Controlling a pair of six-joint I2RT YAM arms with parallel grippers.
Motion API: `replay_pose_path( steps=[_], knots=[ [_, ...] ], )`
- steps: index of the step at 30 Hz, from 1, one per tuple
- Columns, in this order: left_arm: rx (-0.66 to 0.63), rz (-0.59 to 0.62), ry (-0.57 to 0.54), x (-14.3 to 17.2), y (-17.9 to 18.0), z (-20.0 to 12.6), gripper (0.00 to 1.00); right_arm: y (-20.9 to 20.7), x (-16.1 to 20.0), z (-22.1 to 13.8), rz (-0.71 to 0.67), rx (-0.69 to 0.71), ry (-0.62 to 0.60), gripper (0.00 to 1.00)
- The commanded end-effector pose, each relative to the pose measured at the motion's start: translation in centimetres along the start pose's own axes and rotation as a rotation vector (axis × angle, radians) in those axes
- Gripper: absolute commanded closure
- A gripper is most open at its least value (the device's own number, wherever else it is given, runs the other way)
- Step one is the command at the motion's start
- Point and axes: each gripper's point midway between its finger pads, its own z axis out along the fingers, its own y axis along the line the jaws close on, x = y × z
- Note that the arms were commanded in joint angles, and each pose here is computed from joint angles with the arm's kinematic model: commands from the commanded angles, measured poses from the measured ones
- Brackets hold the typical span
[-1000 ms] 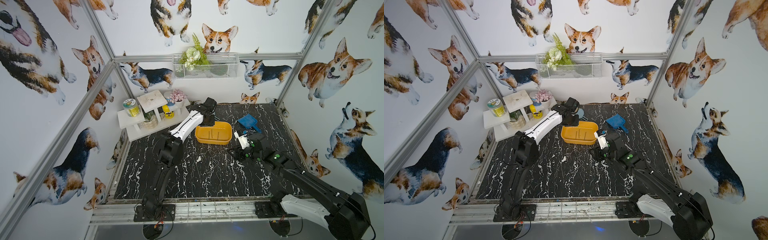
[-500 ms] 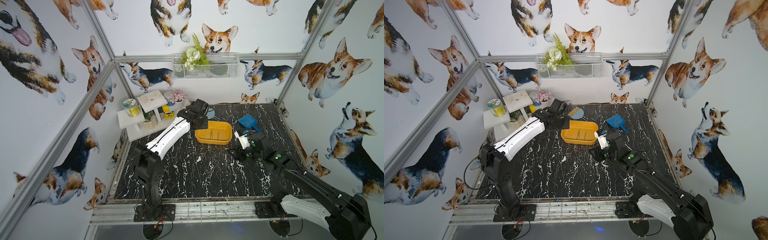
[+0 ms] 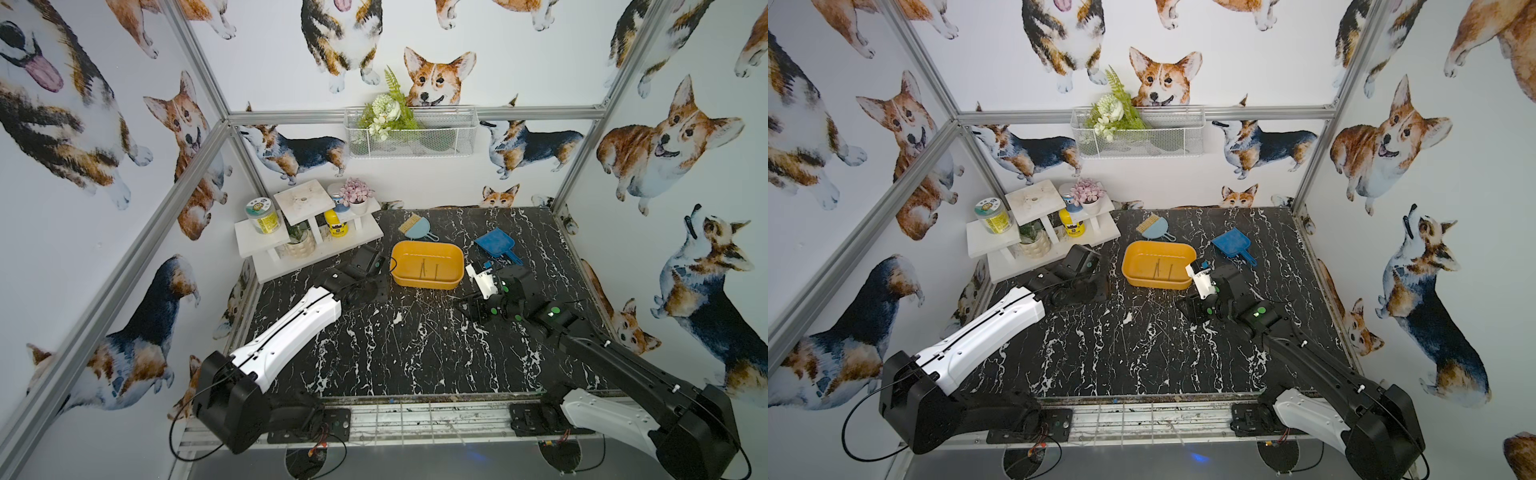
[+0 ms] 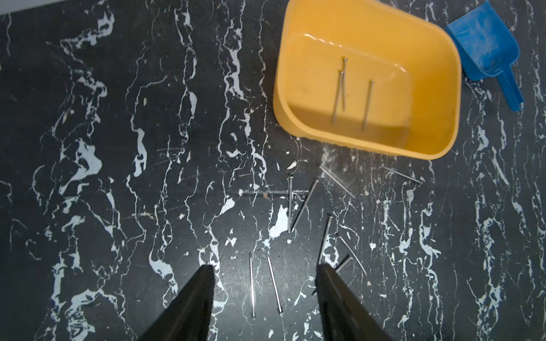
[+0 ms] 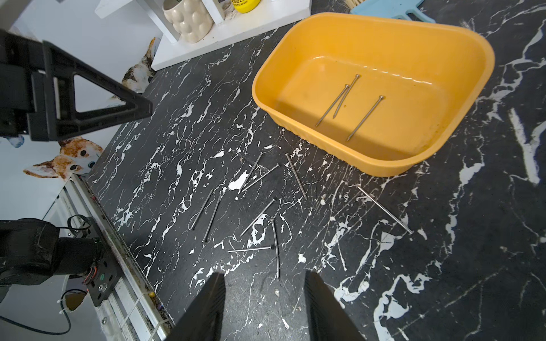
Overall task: Put the nails on the desktop into the storage box
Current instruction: Pick up the nail from the center of the board.
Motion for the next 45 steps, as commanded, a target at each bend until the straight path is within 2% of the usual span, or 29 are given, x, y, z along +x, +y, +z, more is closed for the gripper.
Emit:
replay_pose_path(
  steps=[1,11,21,31,36,42,45],
  knots=[
    [0.016,-0.039,-0.009,0.7,0.3,0.2,0.39,0.7,-0.1,0.3,0.015,-0.034,-0.007,0.51],
    [0.007,-0.07,0.06,4.4,2.0,2.6,0.43,2.9,1.8,2.3,-0.012,-0.053,0.042,0.51],
    [0.009,-0.07,0.124,6.6,1.4,4.8,0.58,3.4,3.2,3.2,0.005,-0.064,0.066,0.51],
    [-0.028,-0.092,0.186,11.2,0.4,5.0,0.59,3.3,3.8,3.0,0.009,-0.064,0.066,0.51],
    [-0.023,-0.151,0.185,12.3,0.4,4.6,0.58,3.3,4.0,3.0,0.011,-0.069,0.064,0.51],
    [-0.033,-0.151,0.224,13.5,-0.2,5.3,0.59,3.4,4.2,3.1,0.015,-0.078,0.063,0.51],
    [-0.034,-0.152,0.237,14.1,-0.5,5.7,0.62,3.4,4.3,3.0,0.014,-0.078,0.063,0.51]
  ],
)
